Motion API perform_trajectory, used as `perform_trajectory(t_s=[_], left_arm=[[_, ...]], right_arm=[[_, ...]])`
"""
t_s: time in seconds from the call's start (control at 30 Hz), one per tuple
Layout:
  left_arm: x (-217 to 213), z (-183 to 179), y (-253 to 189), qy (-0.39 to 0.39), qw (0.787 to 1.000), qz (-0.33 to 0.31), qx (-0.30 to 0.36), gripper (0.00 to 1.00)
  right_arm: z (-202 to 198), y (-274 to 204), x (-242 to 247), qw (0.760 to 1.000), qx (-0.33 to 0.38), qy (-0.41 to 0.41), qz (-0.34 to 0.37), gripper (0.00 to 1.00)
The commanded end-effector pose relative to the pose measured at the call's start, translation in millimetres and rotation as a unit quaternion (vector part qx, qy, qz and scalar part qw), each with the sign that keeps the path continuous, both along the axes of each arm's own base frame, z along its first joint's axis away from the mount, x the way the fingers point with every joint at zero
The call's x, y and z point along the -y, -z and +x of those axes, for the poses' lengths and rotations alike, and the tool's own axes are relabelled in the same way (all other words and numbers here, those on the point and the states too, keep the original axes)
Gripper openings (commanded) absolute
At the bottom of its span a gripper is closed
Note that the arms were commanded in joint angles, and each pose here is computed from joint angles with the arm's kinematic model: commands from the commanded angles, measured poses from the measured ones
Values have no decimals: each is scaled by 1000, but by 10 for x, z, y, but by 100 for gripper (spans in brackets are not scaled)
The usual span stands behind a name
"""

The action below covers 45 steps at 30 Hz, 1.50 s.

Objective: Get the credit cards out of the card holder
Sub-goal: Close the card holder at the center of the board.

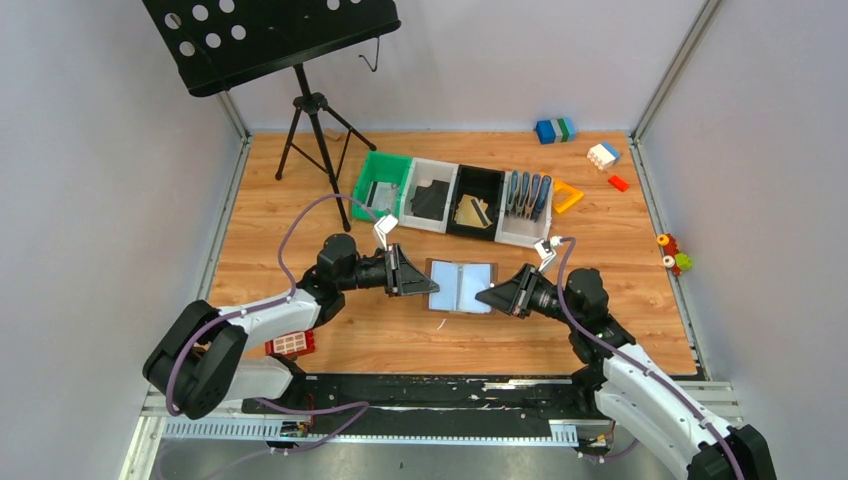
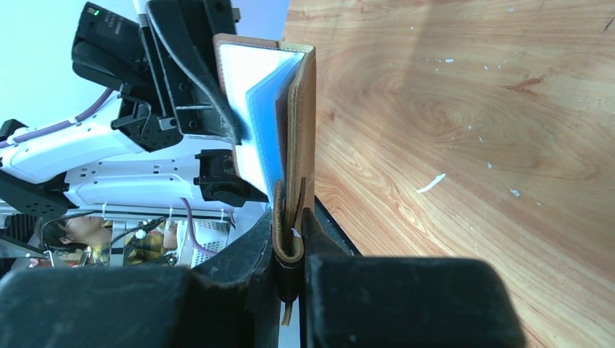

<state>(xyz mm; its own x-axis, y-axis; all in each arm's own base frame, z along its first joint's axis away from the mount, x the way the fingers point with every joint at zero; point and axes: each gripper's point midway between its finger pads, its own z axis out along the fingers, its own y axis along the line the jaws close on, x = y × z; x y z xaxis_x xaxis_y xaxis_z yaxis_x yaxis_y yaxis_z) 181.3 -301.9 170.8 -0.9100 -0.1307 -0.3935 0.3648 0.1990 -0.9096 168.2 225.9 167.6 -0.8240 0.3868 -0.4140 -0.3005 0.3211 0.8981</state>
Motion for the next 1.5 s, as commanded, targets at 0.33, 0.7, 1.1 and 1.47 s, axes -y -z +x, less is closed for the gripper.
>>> perform_trajectory(t_s=[0.33, 0.7, 1.1, 1.47], left_arm=[[267, -117, -304, 40, 997, -47, 35, 9], [423, -145, -260, 54, 996, -68, 18, 5], [446, -97, 25, 41, 999, -4, 23, 4], [420, 157, 757, 11, 981, 189, 32, 9]], right_arm=[[-9, -224, -196, 999, 19, -34, 21, 0], [-37, -269, -288, 998, 23, -50, 36, 0], [38, -105, -353, 999, 9, -42, -12, 0], [351, 503, 193, 947, -30, 62, -313, 2]])
